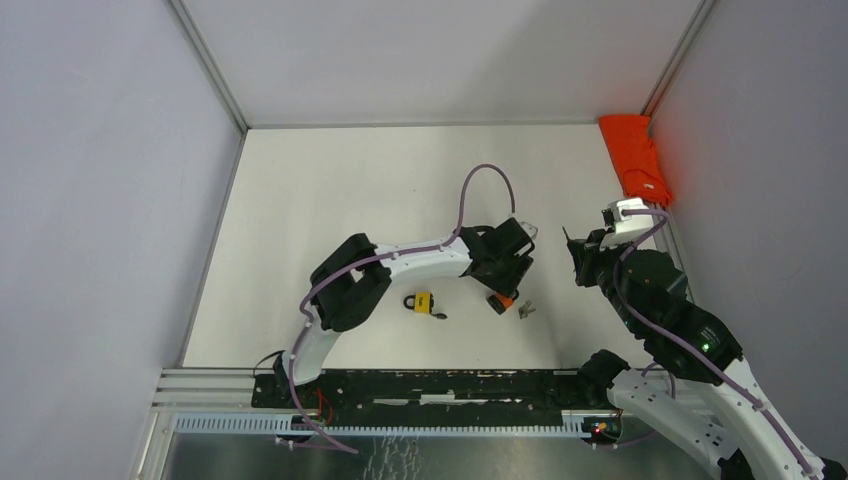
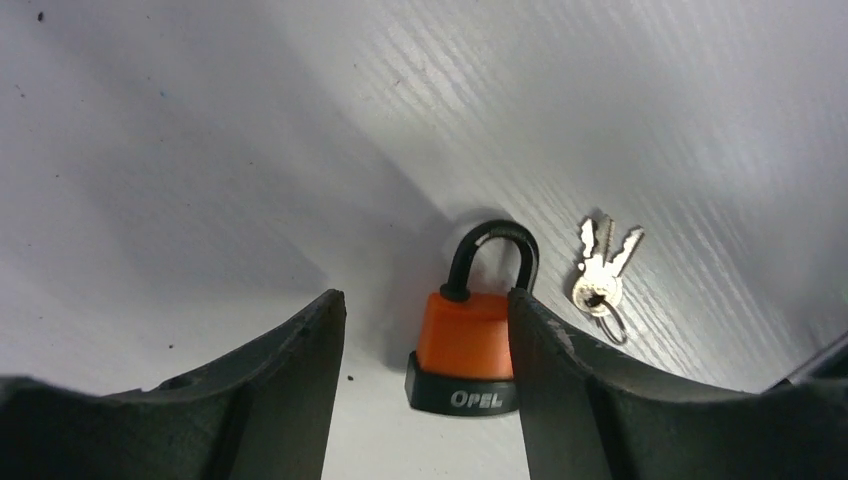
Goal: Unlock with the key
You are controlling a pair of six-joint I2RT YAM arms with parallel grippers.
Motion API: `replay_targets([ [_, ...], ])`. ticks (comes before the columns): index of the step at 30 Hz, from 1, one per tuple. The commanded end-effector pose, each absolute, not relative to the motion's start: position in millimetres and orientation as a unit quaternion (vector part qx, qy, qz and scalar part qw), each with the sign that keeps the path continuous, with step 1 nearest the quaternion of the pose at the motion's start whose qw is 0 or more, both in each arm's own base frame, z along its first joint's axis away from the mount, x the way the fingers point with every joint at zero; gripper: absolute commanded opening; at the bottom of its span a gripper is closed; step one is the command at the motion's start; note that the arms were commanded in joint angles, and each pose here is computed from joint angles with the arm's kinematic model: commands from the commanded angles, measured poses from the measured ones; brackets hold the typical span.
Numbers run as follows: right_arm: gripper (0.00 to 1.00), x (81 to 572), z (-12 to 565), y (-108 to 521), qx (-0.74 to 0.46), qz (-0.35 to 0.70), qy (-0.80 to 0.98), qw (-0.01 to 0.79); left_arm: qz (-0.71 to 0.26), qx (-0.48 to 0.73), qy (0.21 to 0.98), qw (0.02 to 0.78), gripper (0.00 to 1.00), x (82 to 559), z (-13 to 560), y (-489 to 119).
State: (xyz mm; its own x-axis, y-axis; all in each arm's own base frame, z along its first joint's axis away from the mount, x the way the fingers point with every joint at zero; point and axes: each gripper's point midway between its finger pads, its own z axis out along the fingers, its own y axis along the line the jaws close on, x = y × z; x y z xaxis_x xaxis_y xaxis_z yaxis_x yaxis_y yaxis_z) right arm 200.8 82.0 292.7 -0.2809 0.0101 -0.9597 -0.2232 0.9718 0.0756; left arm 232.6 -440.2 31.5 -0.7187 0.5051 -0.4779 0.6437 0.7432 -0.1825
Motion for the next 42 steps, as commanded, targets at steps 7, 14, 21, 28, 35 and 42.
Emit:
replay_targets([
  [7, 0.00, 204.0, 307.5, 85.8, -0.064, 0.112, 0.778, 0.616, -0.120, 0.321, 0.927, 0.150, 0.53, 221.9, -16.5, -421.9],
  [14, 0.00, 205.9, 303.1, 87.9, -0.065, 0.111, 0.780, 0.613, -0.089, 0.325, 0.934, 0.123, 0.22, 211.2, -36.4, -397.7],
  [21, 0.00, 212.4, 289.5, 95.9, -0.071, 0.112, 0.786, 0.604, -0.087, 0.310, 0.934, 0.153, 0.02, 222.5, -20.8, -397.2],
  [28, 0.00, 218.5, 268.4, 112.7, -0.082, 0.132, 0.792, 0.590, -0.153, 0.270, 0.932, 0.189, 0.02, 255.2, 32.1, -405.5],
  [35, 0.00, 221.7, 251.2, 121.5, -0.086, 0.142, 0.796, 0.582, -0.268, 0.211, 0.922, 0.184, 0.02, 288.0, 73.0, -389.3],
  [42, 0.00, 225.1, 228.3, 145.6, -0.106, 0.182, 0.797, 0.566, -0.337, 0.171, 0.910, 0.169, 0.02, 314.4, 84.3, -376.7],
])
